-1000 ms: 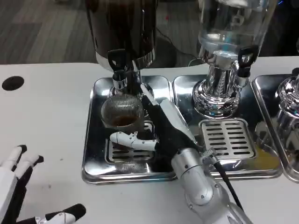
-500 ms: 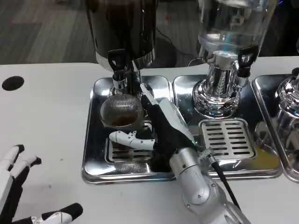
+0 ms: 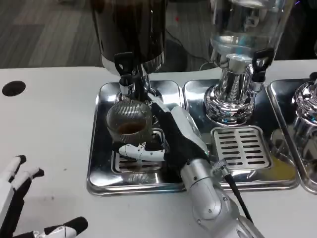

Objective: Grasp the cup under the faucet to collect the drink, then remove the cup.

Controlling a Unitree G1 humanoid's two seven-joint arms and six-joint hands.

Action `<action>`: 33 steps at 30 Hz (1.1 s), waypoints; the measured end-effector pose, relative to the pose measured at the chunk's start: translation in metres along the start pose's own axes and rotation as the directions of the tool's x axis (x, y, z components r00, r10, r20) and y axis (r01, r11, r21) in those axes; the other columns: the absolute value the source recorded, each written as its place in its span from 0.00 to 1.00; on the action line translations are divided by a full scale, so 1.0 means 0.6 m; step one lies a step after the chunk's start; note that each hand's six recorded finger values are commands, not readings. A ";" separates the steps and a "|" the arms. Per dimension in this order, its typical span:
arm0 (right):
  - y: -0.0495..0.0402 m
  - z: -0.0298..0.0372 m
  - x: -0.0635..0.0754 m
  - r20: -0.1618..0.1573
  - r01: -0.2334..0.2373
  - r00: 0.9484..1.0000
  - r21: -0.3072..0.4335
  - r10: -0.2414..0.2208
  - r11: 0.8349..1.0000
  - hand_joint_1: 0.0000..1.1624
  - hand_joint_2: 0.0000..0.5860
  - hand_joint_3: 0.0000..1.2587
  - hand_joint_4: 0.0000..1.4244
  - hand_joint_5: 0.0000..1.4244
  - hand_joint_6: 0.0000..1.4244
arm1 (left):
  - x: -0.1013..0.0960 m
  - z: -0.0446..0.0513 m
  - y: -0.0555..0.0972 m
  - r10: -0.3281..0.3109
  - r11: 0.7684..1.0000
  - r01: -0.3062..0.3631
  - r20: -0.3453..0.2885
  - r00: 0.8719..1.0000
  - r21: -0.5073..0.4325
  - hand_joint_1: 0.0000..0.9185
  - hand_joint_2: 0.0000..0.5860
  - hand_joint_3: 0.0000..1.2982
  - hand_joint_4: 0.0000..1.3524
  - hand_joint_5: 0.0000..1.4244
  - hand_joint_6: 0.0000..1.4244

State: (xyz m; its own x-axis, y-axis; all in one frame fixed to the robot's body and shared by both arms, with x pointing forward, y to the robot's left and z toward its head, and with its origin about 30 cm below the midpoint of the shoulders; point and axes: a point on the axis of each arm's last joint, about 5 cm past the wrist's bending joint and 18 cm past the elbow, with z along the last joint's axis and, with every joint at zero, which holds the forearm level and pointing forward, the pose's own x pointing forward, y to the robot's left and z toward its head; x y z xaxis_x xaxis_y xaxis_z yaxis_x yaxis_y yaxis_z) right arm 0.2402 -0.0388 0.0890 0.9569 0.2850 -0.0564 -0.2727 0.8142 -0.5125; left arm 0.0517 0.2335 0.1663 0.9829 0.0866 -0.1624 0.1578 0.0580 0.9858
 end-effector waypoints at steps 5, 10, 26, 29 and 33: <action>0.001 0.001 0.000 0.006 0.004 1.000 -0.008 -0.004 1.000 0.64 0.12 0.14 0.08 0.07 0.00 | -0.001 0.001 0.001 0.000 1.000 0.000 0.001 1.000 0.000 0.00 0.10 0.20 0.05 0.12 0.32; -0.001 0.006 0.000 0.022 0.012 1.000 -0.008 -0.012 1.000 0.63 0.14 0.17 0.11 0.08 0.01 | -0.003 0.001 0.001 -0.003 1.000 0.003 -0.001 1.000 -0.001 0.00 0.10 0.20 0.06 0.12 0.32; -0.004 0.007 -0.007 0.034 0.033 0.999 -0.021 -0.032 0.999 0.63 0.14 0.20 0.12 0.09 0.01 | -0.007 0.005 0.007 0.012 1.000 -0.012 0.007 1.000 0.002 0.00 0.11 0.22 0.07 0.13 0.33; -0.004 0.006 -0.007 0.033 0.035 0.999 -0.026 -0.034 0.999 0.63 0.14 0.20 0.12 0.09 0.01 | -0.007 0.006 0.007 0.009 1.000 -0.009 0.008 1.000 0.002 0.00 0.11 0.22 0.07 0.13 0.33; -0.004 0.006 -0.008 0.028 0.034 0.999 -0.027 -0.034 0.999 0.63 0.14 0.19 0.11 0.09 0.01 | -0.008 0.006 0.007 0.007 1.000 -0.007 0.007 1.000 0.001 0.00 0.11 0.23 0.07 0.13 0.32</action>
State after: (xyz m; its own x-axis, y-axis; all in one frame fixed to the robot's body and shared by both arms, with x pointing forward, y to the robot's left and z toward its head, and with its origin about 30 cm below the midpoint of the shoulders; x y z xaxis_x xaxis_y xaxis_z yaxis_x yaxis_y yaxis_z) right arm 0.2361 -0.0403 0.0934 0.9623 0.2716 -0.0150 -0.2369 0.8095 -0.5372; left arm 0.0482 0.2297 0.1716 0.9847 0.0799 -0.1549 0.1507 0.0565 0.9870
